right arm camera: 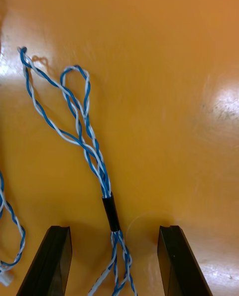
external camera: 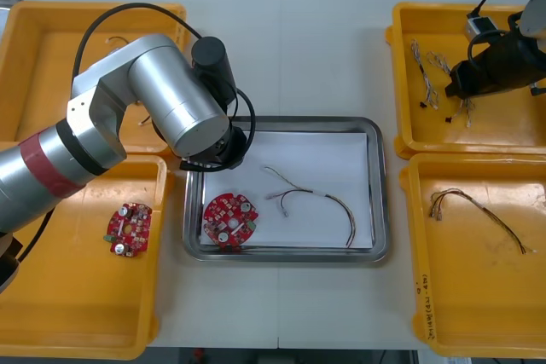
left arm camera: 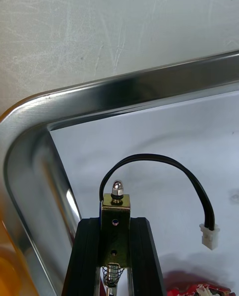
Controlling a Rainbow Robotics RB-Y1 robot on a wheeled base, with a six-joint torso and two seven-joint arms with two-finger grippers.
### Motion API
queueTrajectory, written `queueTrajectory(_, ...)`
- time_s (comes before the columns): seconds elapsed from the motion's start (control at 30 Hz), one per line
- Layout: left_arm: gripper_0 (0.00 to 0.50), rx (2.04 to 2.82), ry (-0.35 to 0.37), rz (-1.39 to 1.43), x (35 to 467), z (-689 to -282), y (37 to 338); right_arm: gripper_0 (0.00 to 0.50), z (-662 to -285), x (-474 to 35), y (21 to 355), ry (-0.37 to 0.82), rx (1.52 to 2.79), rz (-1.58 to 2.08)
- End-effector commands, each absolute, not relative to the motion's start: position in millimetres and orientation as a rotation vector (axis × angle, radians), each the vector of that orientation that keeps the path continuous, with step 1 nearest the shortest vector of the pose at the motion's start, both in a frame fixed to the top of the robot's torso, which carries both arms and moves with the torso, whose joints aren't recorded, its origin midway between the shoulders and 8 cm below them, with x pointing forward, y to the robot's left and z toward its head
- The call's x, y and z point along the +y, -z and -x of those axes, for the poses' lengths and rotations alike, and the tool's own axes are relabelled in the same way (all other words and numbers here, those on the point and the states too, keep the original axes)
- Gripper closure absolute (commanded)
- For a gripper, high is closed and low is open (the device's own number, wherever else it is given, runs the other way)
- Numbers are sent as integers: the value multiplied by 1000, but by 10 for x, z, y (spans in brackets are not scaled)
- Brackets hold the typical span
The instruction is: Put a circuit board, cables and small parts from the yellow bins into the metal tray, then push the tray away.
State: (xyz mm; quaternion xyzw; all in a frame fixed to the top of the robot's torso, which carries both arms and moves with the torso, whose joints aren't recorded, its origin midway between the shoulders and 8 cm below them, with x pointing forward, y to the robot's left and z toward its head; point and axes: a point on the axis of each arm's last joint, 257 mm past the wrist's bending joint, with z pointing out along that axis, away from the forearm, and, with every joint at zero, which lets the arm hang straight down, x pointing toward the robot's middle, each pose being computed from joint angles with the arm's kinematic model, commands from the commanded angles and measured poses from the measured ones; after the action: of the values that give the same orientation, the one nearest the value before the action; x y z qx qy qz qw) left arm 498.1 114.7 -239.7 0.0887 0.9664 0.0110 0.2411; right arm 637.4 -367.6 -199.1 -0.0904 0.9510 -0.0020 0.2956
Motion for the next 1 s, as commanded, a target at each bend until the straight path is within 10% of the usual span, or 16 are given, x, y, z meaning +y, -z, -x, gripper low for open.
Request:
queueTrajectory(0.03,497,2641,17,-147,1012,-4951,2449,0,-6527,-3482,1786,-21,2493,219)
queueTrajectory(0.13,491,2636,8,-141,1032,-4959,2457,0,-6518,-3490,1869,-25,2502,202)
queueTrajectory(0.4,16,2626,11,-127,1020,-4977,2442,0,-6489,-3495,1996,-30,2516,190)
queueTrajectory(0.5,0,2623,12,-123,1022,-4980,2434,0,-6475,-3499,2029,-29,2522,190)
queueTrajectory(0.57,0,2617,24,-123,980,-4969,2408,423,-6457,-3488,2074,-34,2528,190)
queueTrajectory(0.6,0,2613,27,-123,972,-4971,2391,461,-6452,-3492,2083,-34,2529,189)
queueTrajectory(1.0,0,2560,110,-56,1012,-4989,1800,500,-6451,-3530,2048,1,2526,223)
